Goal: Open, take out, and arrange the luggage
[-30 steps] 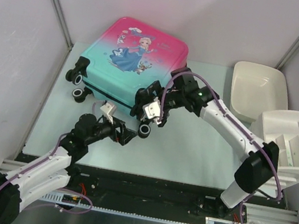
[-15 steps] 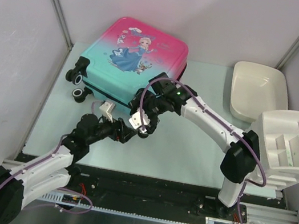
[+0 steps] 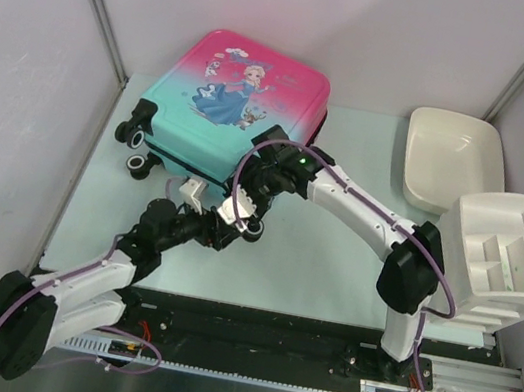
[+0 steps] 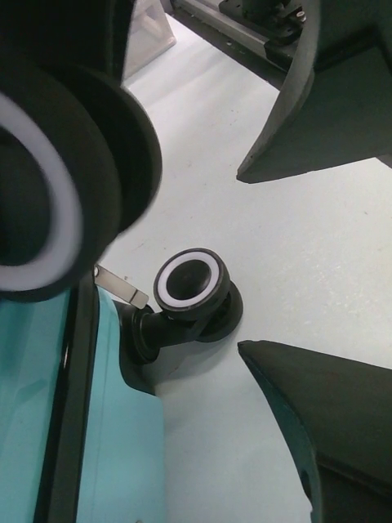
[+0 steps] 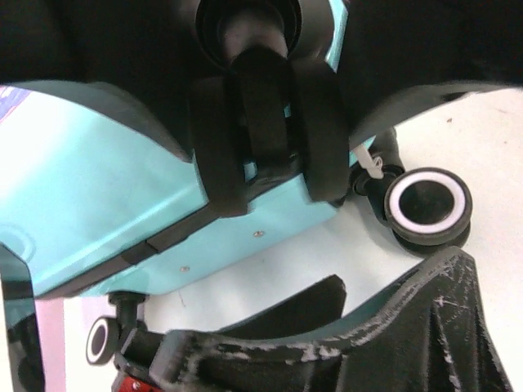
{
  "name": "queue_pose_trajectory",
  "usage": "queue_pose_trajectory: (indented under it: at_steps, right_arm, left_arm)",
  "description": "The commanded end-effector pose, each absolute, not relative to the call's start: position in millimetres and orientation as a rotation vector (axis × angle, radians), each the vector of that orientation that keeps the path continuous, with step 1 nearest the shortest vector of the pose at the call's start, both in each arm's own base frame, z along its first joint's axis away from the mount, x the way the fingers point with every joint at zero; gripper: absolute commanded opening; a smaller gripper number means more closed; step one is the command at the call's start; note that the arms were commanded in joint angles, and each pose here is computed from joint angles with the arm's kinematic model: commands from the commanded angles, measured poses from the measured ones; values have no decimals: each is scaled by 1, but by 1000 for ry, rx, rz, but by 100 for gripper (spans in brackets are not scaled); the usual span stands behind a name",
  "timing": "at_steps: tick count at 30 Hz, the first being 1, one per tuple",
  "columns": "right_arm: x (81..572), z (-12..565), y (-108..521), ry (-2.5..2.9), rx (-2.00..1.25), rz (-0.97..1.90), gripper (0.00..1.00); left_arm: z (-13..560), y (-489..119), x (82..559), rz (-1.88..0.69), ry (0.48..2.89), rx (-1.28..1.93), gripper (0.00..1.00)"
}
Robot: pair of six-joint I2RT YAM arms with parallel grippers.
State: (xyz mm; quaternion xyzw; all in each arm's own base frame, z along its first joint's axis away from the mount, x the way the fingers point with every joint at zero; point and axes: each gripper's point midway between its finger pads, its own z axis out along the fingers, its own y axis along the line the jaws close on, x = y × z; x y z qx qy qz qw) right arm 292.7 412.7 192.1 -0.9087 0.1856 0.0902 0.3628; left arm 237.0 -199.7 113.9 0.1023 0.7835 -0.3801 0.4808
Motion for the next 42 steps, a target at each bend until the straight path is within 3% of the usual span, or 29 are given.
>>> queue_pose_trajectory:
  at_steps: [1,2,4,5,7,15,20,27,33,42]
  right_arm:
    - [316,220,418,431,-2304,97,59]
    - [320,221,419,466,-2288,101,44]
    - [324,233,426,489,-2232,109,30]
    - [323,237,428,502,-2211,132,14]
    - [324,241,432,546,-2175,163,1]
    - [342,247,446,642,-2052,204,0]
    - [369,228,457,723,-2025,206,0]
    - [413,263,479,835,-1801,211,0]
    - [410,264,484,879,-1752,252,0]
    - [411,261,471,915,-1745,263,0]
  left_arm:
    - [129,-205,246,-932,1814,293,83]
    - [127,-204,247,-921,1813,298,84]
    - [129,-202,252,-864,1776,322,82]
    - [128,-201,253,-848,1769,329,81]
    - [132,-201,255,-828,1729,360,76]
    - [130,-208,263,-761,1676,442,65]
    - [139,-198,273,-711,1659,393,64]
    - [134,-188,282,-655,1688,324,64]
    - [123,-183,306,-612,1727,296,58]
    - [131,-162,289,-617,1677,321,55]
